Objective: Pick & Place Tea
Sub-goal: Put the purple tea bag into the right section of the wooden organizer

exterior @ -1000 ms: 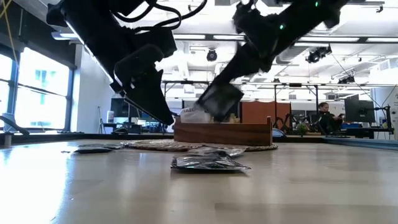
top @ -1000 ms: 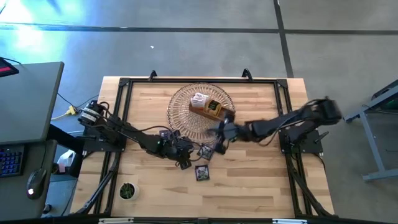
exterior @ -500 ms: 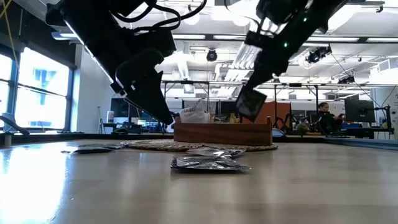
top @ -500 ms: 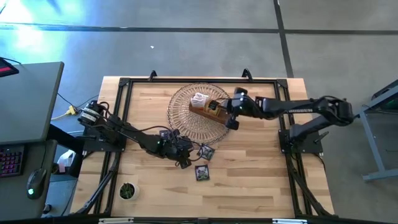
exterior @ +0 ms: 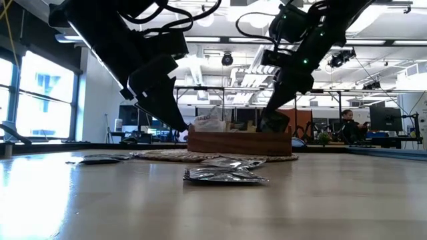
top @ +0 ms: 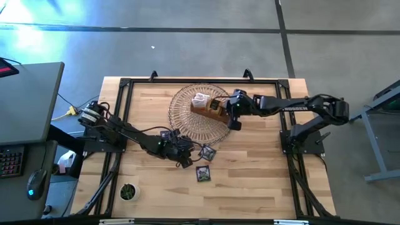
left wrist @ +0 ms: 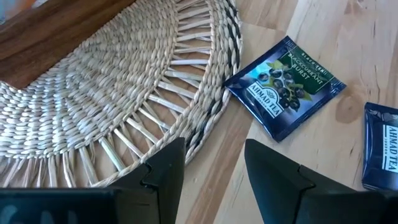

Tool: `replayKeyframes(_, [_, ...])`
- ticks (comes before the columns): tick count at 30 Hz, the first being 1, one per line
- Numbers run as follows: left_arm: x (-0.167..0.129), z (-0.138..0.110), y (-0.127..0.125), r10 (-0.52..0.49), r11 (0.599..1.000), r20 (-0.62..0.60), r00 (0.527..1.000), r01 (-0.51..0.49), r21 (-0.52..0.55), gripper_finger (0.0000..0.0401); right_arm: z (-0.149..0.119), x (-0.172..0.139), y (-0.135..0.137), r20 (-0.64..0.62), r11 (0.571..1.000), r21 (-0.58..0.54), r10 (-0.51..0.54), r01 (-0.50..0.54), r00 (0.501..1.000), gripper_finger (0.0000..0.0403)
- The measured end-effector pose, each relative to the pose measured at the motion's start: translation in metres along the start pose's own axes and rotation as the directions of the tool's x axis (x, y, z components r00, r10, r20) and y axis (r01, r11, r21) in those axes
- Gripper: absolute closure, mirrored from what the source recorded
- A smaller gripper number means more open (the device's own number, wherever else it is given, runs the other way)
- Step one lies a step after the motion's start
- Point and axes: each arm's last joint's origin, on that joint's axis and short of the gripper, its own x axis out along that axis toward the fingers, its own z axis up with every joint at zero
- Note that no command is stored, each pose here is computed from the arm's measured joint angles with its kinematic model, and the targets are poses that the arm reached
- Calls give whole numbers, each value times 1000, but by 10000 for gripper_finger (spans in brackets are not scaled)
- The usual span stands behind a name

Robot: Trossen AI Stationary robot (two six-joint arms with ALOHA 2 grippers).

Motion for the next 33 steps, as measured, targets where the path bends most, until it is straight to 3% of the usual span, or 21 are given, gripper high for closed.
replayKeyframes(11, [0,0,0,3,1000,1,1000,-3,1,235,-3,-5,2,-21,991,-71,113,-115,993,403])
replayKeyframes(16, [0,0,1,20,1000,9,1000,-20,2,235,11,-13,-5,-23,994,-91,57,-59,998,403])
replayKeyframes(20, [0,0,1,26,1000,11,1000,-26,2,235,18,-24,-14,-103,994,-112,-10,-1,995,403])
replayKeyframes(33, [0,0,1,26,1000,12,1000,-26,2,235,20,-33,-49,-100,992,38,125,-122,987,403])
